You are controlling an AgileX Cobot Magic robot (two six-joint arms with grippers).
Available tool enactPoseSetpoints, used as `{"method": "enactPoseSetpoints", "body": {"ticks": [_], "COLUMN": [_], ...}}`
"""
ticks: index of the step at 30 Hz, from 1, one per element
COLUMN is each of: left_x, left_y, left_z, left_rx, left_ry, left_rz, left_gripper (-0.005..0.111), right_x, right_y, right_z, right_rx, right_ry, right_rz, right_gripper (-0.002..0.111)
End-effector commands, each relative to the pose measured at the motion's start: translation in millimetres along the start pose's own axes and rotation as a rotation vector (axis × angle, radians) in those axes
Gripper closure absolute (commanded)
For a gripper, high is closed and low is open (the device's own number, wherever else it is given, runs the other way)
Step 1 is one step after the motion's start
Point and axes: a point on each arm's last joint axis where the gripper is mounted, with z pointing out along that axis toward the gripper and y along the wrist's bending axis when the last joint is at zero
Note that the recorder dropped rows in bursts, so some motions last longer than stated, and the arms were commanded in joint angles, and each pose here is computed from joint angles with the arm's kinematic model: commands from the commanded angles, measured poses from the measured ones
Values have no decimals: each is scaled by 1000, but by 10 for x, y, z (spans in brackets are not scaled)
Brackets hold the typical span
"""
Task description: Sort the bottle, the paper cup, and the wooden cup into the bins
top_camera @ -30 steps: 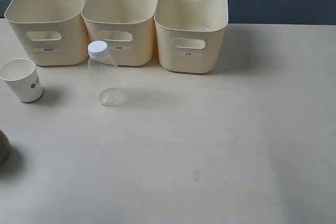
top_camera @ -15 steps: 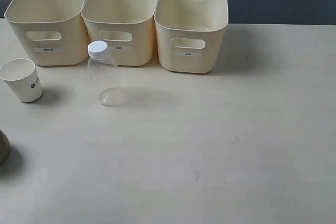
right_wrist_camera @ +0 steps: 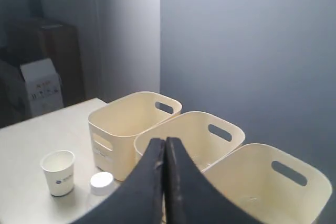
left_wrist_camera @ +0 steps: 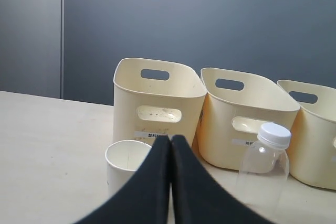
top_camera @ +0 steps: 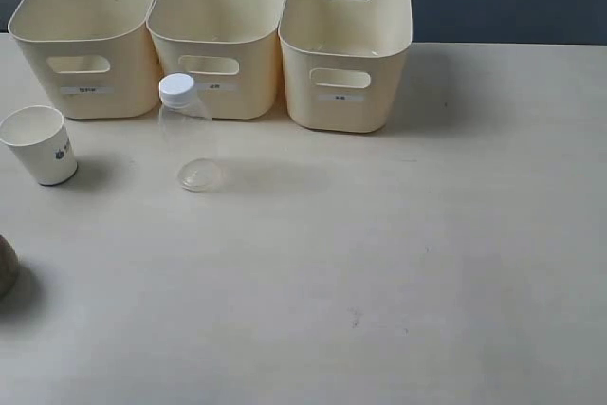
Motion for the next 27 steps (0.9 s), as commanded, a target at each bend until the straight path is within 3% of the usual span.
{"method": "enactPoseSetpoints", "body": {"ticks": [1,6,13,17,21,27], "left_x": [-17,-17,-17,-17,-17,-9], "left_y": [-4,-4,-4,-4,-4,-4], "left_z": [-6,-6,-6,-6,-6,-6], "left_rx": [7,7,7,7,7,7], "left_ry": [-20,-20,-20,-20,-20,-12], "left_rz": [-17,-17,-17,-17,-17,-25], "left_gripper": [107,107,107,107,107,107], "right_x": [-29,213,588,724,750,763], "right_y": [204,567,771,812,827,857], "right_z": [484,1055,1783,1969,1992,2007], "right_rx": [53,86,-45,-95,-110,-131], "right_ry": [86,186,291,320,326,328], "right_rz": [-164,-341,-298,-287,-267,-186], "right_gripper": [109,109,109,108,92,52]}}
